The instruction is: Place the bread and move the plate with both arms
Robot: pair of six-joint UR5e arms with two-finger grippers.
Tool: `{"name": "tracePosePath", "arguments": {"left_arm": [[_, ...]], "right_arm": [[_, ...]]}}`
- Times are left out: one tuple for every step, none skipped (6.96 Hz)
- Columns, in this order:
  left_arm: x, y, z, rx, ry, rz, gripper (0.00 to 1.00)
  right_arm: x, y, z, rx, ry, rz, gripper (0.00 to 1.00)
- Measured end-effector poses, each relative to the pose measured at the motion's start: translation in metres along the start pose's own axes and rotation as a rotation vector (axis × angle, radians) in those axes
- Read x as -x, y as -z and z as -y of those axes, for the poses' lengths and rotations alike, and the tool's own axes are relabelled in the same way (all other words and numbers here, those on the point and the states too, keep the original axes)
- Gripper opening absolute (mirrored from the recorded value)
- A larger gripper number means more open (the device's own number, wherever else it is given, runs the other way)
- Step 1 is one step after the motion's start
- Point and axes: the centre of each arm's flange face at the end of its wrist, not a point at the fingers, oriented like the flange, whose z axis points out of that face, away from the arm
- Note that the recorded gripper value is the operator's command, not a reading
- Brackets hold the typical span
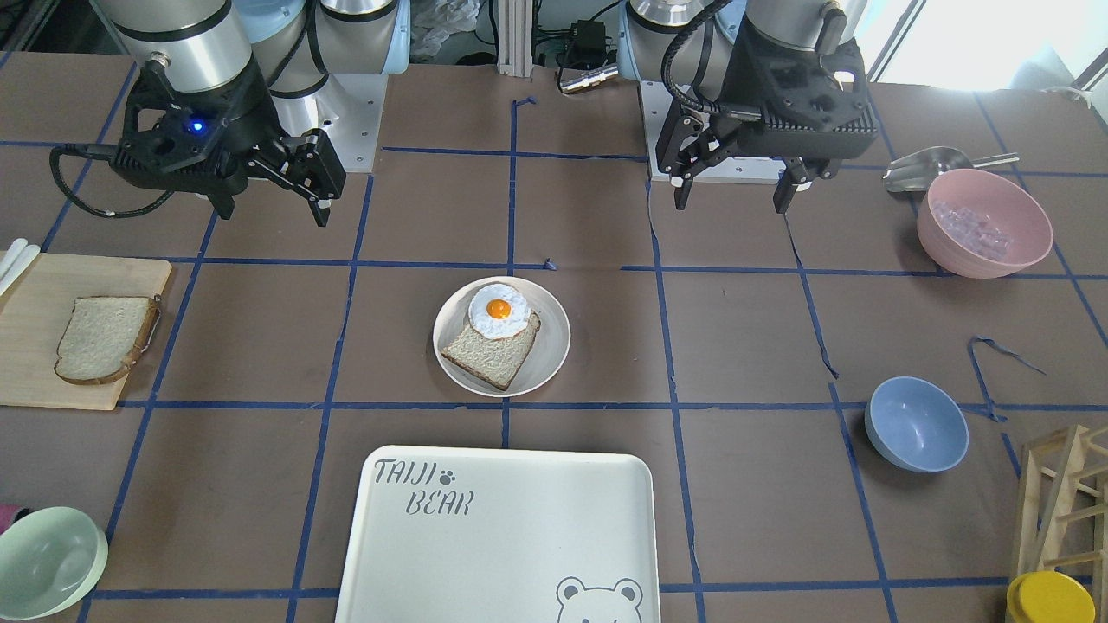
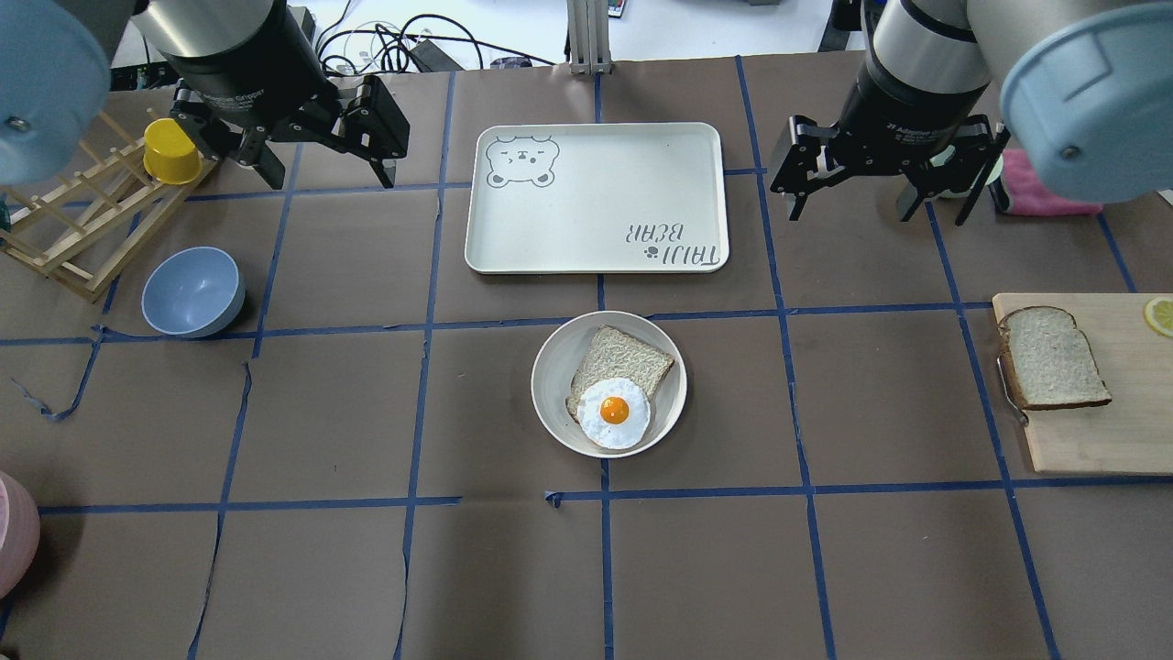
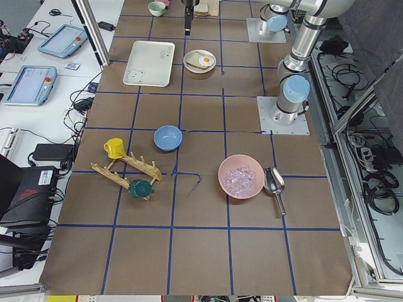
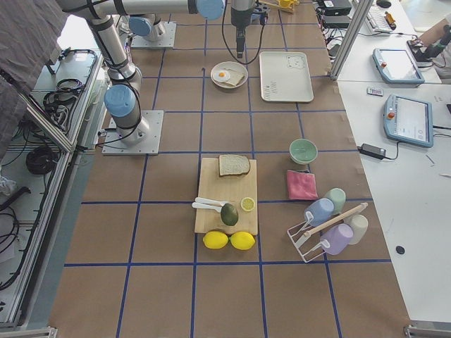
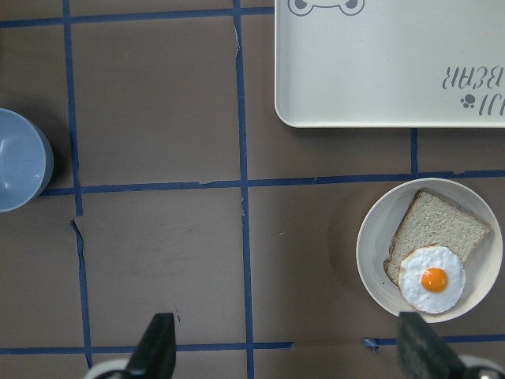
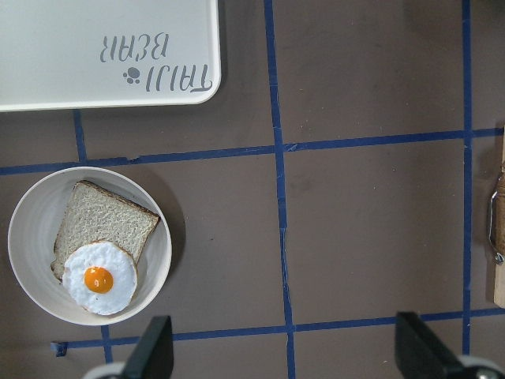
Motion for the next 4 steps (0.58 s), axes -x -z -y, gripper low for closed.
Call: {"name": "tracePosePath", "arguments": {"left_arm": [[0.0,0.0,0.0,0.0,0.0,0.0,1.0],[0.0,0.0,0.0,0.0,0.0,0.0,1.0],[0.0,0.0,0.0,0.0,0.0,0.0,1.0],[0.0,0.0,0.0,0.001,0.0,0.0,1.0]], "right_arm": [[-0.005,-0.002,0.002,0.004,-0.01,-0.002,1.0],[-0.02,-0.004,0.008,0.013,-0.031,0.01,1.0],[-0.044,-0.009,0.016,0.026,-0.042,0.038,1.0],[-0.078,-0.017,0.023,0.038,-0.048,0.057,1.0]]}}
